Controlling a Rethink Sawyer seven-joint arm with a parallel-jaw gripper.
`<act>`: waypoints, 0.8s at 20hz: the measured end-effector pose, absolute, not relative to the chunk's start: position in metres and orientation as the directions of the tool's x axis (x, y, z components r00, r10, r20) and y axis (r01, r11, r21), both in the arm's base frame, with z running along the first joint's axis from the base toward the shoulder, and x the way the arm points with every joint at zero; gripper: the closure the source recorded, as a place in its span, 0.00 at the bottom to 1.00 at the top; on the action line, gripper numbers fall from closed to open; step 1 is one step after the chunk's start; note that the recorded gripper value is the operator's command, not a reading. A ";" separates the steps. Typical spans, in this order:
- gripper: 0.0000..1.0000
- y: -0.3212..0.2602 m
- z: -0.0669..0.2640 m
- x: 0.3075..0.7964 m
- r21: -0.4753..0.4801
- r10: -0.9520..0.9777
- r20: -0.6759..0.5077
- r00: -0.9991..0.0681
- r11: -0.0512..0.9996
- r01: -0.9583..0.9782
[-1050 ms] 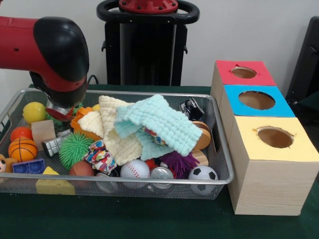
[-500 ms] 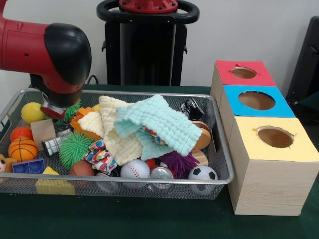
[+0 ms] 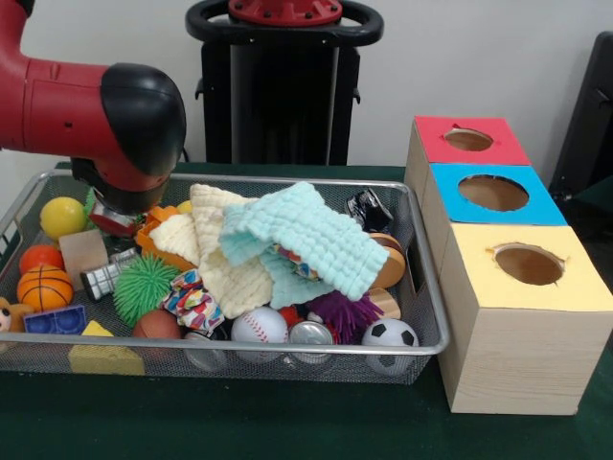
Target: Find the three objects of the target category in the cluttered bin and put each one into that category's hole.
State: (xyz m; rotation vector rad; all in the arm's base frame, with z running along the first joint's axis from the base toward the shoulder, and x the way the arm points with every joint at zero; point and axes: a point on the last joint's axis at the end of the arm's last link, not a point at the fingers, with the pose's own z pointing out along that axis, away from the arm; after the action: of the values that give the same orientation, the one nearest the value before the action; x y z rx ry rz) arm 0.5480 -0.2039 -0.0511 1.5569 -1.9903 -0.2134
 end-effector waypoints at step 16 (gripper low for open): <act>1.00 -0.198 -0.059 0.548 0.469 -0.929 0.346 -0.129 0.290 -0.834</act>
State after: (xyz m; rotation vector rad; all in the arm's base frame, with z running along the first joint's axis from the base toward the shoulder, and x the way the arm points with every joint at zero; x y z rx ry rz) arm 0.5482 -0.1978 -0.0588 1.5707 -1.9879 -0.2144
